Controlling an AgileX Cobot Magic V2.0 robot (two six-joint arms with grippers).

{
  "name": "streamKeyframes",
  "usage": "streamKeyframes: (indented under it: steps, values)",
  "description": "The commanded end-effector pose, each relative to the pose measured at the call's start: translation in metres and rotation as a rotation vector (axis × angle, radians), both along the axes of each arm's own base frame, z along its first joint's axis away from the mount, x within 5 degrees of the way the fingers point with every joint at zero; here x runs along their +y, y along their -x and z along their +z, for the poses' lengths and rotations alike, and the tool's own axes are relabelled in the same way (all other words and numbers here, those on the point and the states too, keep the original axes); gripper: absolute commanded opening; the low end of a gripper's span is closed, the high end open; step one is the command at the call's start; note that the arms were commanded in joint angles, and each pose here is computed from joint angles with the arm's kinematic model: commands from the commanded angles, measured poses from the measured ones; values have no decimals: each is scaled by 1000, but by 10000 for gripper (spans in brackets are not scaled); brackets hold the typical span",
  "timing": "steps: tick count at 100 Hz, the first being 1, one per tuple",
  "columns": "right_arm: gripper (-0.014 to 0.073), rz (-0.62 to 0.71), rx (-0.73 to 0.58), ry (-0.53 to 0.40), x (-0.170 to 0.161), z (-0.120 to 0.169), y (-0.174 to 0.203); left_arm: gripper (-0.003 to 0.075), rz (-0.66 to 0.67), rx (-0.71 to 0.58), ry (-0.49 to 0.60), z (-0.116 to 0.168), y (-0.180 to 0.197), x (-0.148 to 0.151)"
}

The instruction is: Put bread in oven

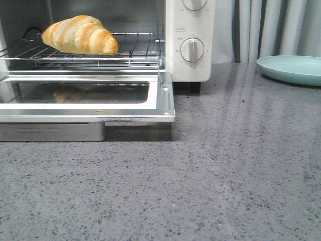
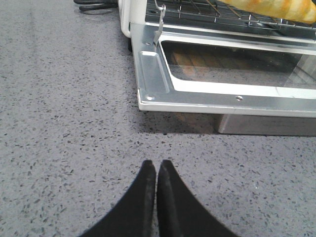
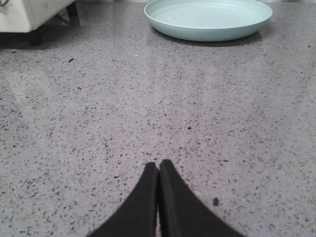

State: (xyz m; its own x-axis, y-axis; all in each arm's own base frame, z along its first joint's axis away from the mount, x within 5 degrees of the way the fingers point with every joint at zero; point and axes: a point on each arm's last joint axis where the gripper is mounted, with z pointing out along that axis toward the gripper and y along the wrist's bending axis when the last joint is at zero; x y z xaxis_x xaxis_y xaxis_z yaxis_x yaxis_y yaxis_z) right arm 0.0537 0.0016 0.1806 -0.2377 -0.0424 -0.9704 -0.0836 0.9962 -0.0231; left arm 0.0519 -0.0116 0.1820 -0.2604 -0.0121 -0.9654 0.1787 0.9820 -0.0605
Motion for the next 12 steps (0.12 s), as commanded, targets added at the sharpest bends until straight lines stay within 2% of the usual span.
streamKeyframes:
  steps: [1, 12]
  values:
    - [-48, 4, -45, 0, 0, 0, 0, -21, 6, -40, 21, -3, 0, 0]
    - [-48, 4, -46, 0, 0, 0, 0, -21, 6, -40, 21, -3, 0, 0]
